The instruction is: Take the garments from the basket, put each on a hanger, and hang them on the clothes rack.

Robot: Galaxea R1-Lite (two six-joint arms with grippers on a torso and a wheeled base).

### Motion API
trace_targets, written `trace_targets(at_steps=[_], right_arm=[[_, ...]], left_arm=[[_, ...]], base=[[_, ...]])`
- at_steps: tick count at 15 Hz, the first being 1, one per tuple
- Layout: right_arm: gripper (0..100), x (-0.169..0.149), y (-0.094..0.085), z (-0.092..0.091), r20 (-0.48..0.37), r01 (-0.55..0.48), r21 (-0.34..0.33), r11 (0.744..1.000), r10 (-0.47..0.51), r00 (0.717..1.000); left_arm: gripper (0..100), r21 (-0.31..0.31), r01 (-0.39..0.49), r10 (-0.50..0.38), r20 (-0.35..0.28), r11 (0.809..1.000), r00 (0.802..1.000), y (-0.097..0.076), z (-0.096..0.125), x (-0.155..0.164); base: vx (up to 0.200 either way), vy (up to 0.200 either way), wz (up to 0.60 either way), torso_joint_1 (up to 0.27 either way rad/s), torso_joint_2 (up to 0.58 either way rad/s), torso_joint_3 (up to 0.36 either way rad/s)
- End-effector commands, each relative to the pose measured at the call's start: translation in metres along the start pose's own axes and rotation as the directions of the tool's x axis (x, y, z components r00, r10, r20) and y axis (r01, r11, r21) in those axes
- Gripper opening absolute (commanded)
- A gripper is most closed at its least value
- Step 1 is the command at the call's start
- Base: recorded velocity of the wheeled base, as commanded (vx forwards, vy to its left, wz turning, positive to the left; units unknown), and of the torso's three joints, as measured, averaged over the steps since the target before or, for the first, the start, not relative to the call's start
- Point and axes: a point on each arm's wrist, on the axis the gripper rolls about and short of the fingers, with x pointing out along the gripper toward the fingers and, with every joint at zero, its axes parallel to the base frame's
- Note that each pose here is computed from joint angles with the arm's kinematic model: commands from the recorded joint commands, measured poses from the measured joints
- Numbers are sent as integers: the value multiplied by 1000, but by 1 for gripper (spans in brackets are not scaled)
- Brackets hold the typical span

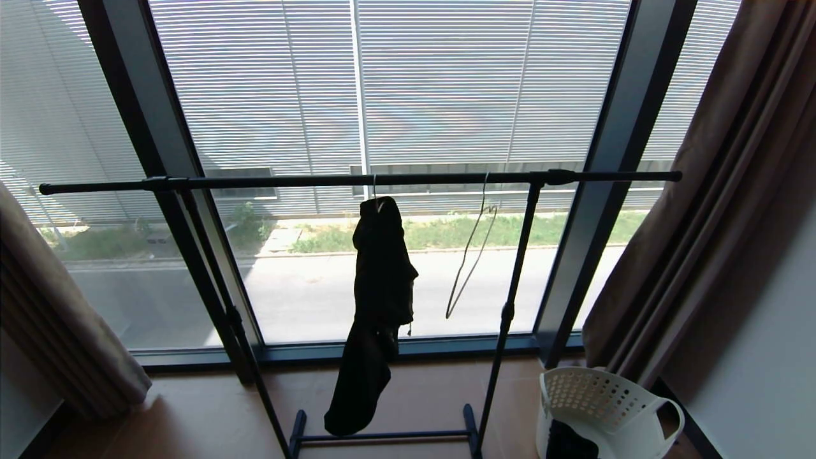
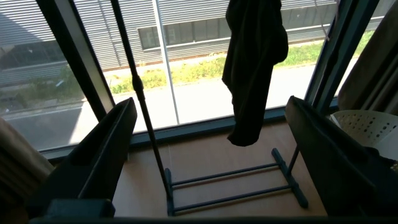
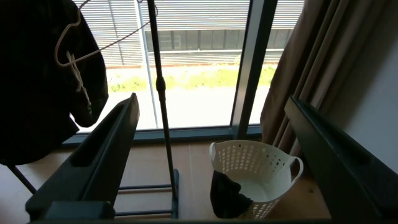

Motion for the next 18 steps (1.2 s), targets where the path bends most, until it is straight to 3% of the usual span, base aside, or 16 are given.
trace_targets(at_steps=[1,18], right_arm=[[100,0,0,0,-3,0,1,1000,0,1000],[100,0,0,0,-3,0,1,1000,0,1000]], left_arm=[[100,-1,3,-3,-3,1000,1000,0,0,0],[100,-7,-1,1,-4,1000,1000,0,0,0]], base=[[0,0,0,-71,129,95],[0,0,0,-147,362,207]])
